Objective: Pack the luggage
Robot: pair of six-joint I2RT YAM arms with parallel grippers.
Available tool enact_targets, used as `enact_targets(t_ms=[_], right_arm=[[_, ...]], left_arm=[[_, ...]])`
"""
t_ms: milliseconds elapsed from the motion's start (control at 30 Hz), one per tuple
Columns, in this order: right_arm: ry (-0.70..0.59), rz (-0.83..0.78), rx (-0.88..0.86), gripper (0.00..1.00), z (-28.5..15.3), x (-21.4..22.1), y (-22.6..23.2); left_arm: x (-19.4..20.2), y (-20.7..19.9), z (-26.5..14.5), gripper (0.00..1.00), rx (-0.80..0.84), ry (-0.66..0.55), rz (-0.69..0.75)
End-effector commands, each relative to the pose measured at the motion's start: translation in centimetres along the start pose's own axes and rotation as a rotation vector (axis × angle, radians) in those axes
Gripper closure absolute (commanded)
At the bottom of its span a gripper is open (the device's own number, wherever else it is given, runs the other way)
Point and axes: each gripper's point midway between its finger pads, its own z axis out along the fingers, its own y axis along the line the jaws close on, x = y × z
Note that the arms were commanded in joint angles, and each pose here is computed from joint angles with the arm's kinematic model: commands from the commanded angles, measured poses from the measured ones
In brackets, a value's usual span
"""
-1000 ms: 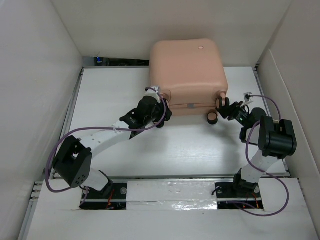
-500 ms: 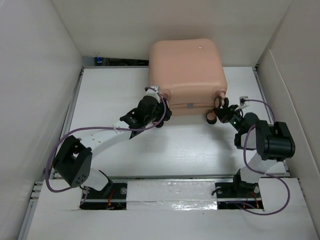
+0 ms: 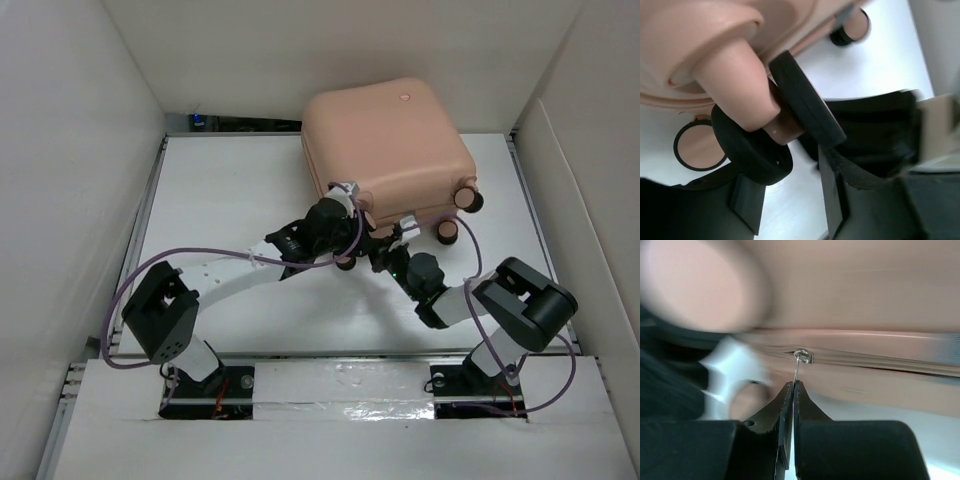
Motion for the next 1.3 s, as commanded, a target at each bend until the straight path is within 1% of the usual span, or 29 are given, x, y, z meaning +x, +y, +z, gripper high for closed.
enact_targets(t_ms=[0, 33, 67, 133, 200, 300, 367, 467, 500, 567, 600, 633, 667, 700, 733, 767, 800, 833, 867, 900, 967, 1000, 1033, 1100, 1133, 1167, 1200, 1233, 1267], right_arm=[[-0.150, 0.027, -0.244, 1.00, 0.7, -4.0, 8.5], [-0.150, 0.044, -0.277, 1.00, 0.9, -4.1, 9.9], [-0.132, 0.059, -0.333, 1.00, 0.3, -3.6, 12.2], [-0.120, 0.072, -0.401, 1.00, -0.5, -3.3, 14.9], [-0.108, 0.102, -0.458, 1.00, -1.7, -3.2, 17.3], [-0.121, 0.181, -0.549, 1.00, -3.6, -3.4, 19.3], [-0.159, 0.248, -0.571, 1.00, -4.1, -4.2, 19.5], [-0.195, 0.288, -0.578, 1.00, -5.1, -4.6, 18.7], [-0.168, 0.287, -0.569, 1.00, -5.9, -3.5, 18.0], [-0.173, 0.302, -0.502, 1.00, -6.0, -3.4, 15.6], [-0.168, 0.305, -0.462, 1.00, -6.0, -3.1, 14.4], [-0.149, 0.300, -0.434, 1.00, -6.5, -2.4, 13.4], [-0.153, 0.293, -0.402, 1.00, -6.3, -2.4, 12.3], [-0.157, 0.293, -0.381, 1.00, -6.3, -2.5, 11.7], [-0.149, 0.291, -0.366, 1.00, -6.4, -2.2, 11.1], [-0.150, 0.294, -0.354, 1.00, -6.4, -2.3, 10.6], [-0.157, 0.291, -0.342, 1.00, -6.2, -2.5, 10.0], [-0.148, 0.290, -0.341, 1.00, -6.3, -2.3, 10.0], [-0.152, 0.282, -0.327, 1.00, -6.3, -2.4, 9.4], [-0.152, 0.277, -0.325, 1.00, -6.3, -2.4, 9.4], [-0.155, 0.269, -0.310, 1.00, -6.4, -2.6, 8.8], [-0.153, 0.263, -0.300, 1.00, -6.6, -2.6, 8.4], [-0.156, 0.259, -0.282, 1.00, -6.8, -2.9, 7.6], [-0.157, 0.252, -0.278, 1.00, -7.3, -3.2, 7.1], [-0.120, 0.241, -0.259, 1.00, -7.3, -2.4, 6.6], [-0.148, 0.233, -0.268, 1.00, -7.6, -3.7, 6.8], [-0.140, 0.225, -0.249, 1.00, -7.7, -3.7, 6.5], [-0.065, 0.203, -0.221, 1.00, -7.7, -2.1, 6.3], [-0.095, 0.184, -0.260, 1.00, -8.3, -3.7, 7.7]], left_arm=[[-6.3, -12.0, -2.9, 1.00, 0.410, -0.182, 0.051], [-6.3, -12.6, -3.2, 1.00, 0.439, -0.179, 0.052], [-6.5, -13.1, -3.5, 1.00, 0.466, -0.179, 0.040], [-7.1, -14.1, -4.5, 1.00, 0.512, -0.192, 0.037], [-7.7, -15.0, -5.6, 1.00, 0.549, -0.205, 0.033], [-8.6, -16.5, -7.6, 1.00, 0.626, -0.226, 0.028], [-9.0, -17.4, -8.5, 1.00, 0.678, -0.233, 0.027], [-9.2, -17.9, -8.7, 1.00, 0.697, -0.225, 0.018], [-9.1, -17.9, -8.6, 1.00, 0.692, -0.222, 0.020], [-9.1, -16.8, -7.9, 1.00, 0.625, -0.227, 0.024], [-9.7, -15.9, -7.9, 1.00, 0.594, -0.244, 0.015], [-9.3, -15.1, -7.6, 0.94, 0.580, -0.234, 0.008], [-9.2, -14.5, -7.5, 0.68, 0.579, -0.224, -0.001], [-9.7, -13.7, -7.9, 0.56, 0.569, -0.231, -0.009], [-9.0, -12.4, -7.5, 0.47, 0.534, -0.211, -0.015], [-8.9, -11.4, -7.5, 0.41, 0.506, -0.219, -0.005], [-9.4, -10.5, -8.2, 0.41, 0.479, -0.243, -0.006], [-8.5, -9.0, -7.8, 0.43, 0.419, -0.234, -0.014], [-8.7, -8.0, -7.9, 0.59, 0.393, -0.247, -0.020], [-8.9, -7.4, -8.2, 0.65, 0.379, -0.259, -0.019], [-8.8, -6.5, -7.7, 0.70, 0.336, -0.228, -0.010], [-8.1, -6.0, -6.2, 0.71, 0.303, -0.184, 0.015], [-8.2, -6.3, -6.1, 0.70, 0.295, -0.149, 0.026], [-7.5, -6.6, -4.8, 0.66, 0.296, -0.114, 0.034], [-7.8, -7.2, -4.6, 0.65, 0.321, -0.123, 0.032], [-7.3, -8.3, -4.4, 0.65, 0.350, -0.108, 0.037], [-6.5, -8.6, -3.3, 0.66, 0.353, -0.079, 0.039], [-6.8, -9.8, -3.3, 0.66, 0.381, -0.065, 0.050], [-6.2, -10.7, -3.1, 0.67, 0.398, -0.043, 0.062]])
